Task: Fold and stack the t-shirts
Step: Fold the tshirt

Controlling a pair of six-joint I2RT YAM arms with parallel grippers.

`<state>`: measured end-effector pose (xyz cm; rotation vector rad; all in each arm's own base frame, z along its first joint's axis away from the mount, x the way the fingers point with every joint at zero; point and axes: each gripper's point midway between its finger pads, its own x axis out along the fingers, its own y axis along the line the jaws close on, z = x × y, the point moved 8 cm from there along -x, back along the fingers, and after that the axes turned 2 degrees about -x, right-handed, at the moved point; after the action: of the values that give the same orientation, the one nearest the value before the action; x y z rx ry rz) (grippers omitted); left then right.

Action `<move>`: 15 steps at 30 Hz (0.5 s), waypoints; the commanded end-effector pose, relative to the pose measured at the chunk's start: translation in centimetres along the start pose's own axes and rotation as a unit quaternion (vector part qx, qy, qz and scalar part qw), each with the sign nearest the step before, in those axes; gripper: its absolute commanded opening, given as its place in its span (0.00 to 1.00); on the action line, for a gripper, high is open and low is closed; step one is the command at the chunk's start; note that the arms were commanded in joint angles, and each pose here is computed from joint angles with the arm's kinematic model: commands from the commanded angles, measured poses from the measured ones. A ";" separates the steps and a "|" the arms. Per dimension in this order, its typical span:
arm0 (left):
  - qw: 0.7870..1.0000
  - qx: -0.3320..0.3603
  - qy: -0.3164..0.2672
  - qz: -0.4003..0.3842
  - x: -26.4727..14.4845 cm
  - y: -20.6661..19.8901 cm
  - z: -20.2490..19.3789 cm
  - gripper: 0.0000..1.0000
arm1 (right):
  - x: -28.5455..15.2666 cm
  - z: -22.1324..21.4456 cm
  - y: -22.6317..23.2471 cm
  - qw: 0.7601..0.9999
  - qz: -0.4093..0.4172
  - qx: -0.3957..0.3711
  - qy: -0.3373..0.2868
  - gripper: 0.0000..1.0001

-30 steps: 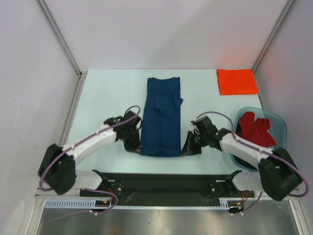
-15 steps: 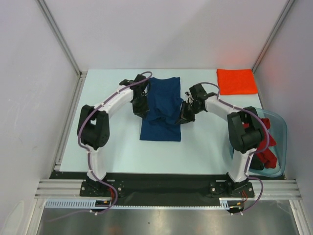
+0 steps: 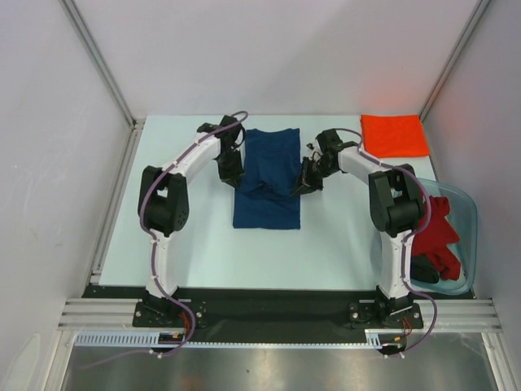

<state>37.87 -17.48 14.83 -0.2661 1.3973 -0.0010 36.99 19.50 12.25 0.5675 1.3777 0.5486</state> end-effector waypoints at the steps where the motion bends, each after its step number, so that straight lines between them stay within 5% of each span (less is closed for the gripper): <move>1: 1.000 0.010 -0.009 -0.016 -0.2 -0.3 1.3 0.01 | -0.2 1.4 0.5 1.000 0.015 -0.010 0.001 0.03; 11: 1.000 0.012 -0.008 -0.026 0.8 -0.5 2.4 0.06 | -0.7 2.2 -0.5 1.000 -0.001 0.005 -0.010 0.03; 15: 0.999 0.017 -0.023 -0.021 0.5 -0.5 3.1 0.17 | -0.7 3.1 -1.3 1.000 -0.014 0.013 -0.018 0.06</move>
<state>39.62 -17.81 13.30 -0.2669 1.4141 -0.0287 38.63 18.50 11.68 0.5829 1.3916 0.5136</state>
